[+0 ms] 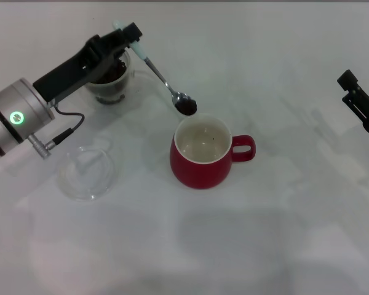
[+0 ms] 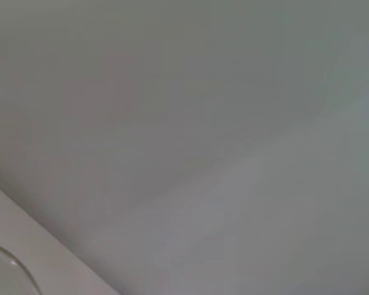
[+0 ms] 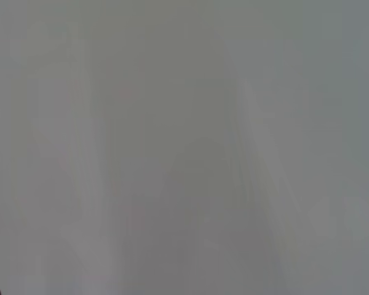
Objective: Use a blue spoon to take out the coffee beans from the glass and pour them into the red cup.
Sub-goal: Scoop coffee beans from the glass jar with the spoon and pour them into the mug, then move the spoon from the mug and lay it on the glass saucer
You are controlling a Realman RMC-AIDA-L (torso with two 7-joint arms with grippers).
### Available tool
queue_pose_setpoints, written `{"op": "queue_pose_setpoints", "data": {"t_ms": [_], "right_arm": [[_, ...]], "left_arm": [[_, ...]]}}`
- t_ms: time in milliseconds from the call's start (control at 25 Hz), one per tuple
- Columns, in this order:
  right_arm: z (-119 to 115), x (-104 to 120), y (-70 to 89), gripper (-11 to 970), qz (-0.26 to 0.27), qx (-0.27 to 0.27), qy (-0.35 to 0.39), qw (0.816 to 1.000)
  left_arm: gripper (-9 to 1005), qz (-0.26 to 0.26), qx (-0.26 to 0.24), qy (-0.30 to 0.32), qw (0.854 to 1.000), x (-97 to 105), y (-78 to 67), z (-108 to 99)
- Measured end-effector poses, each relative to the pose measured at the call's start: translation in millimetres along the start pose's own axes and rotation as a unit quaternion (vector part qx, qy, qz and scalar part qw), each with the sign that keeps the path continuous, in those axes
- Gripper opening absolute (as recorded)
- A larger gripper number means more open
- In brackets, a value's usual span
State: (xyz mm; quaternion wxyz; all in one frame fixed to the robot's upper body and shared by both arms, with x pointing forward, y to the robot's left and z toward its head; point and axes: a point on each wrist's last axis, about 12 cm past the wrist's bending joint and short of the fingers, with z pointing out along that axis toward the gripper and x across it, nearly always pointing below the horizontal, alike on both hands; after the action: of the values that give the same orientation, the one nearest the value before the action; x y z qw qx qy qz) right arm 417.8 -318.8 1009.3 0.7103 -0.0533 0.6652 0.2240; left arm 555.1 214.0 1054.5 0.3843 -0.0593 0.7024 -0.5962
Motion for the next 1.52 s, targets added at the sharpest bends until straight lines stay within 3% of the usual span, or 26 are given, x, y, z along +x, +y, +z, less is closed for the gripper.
{"op": "queue_pose_setpoints", "data": {"t_ms": [160,320,480,600,1000,1200,1360,1400,1440,1520], "right_arm": [[-1,1,0.8,850,0.001,-0.002,0.003,1.000],[-1,1,1.3,850,0.002,-0.003,0.005,1.000],[-2,2,1.5,850,0.002,-0.004,0.006,1.000],[-3,3,2.4,850,0.003,-0.007,0.009,1.000],[-11,4,4.0,851,0.005,-0.001,0.012,1.000],[-10,4,4.0,851,0.004,-0.002,0.011,1.000],[-8,4,3.7,851,0.003,-0.003,0.009,1.000],[-7,3,3.5,851,0.003,-0.003,0.008,1.000],[-7,3,3.2,851,0.003,-0.002,0.007,1.000],[-6,2,2.6,851,0.002,-0.001,0.005,1.000]], "left_arm": [[131,0.038,-0.002,0.018,0.999,1,0.7,-2],[131,0.112,0.020,0.043,0.993,2,-5.3,4],[131,0.212,0.081,0.070,0.971,2,-20.2,13],[131,0.256,0.110,0.085,0.957,0,-27.8,18],[131,0.287,0.105,0.100,0.947,-6,-27.2,19],[131,0.242,0.094,0.081,0.962,-8,-24.6,12],[131,0.199,0.079,0.051,0.976,-15,-18.6,-10],[131,0.188,0.077,0.032,0.979,-18,-17.0,-20],[131,0.175,0.086,-0.039,0.980,-22,-16.1,-54],[131,0.173,0.087,-0.071,0.979,-21,-15.7,-71]]}}
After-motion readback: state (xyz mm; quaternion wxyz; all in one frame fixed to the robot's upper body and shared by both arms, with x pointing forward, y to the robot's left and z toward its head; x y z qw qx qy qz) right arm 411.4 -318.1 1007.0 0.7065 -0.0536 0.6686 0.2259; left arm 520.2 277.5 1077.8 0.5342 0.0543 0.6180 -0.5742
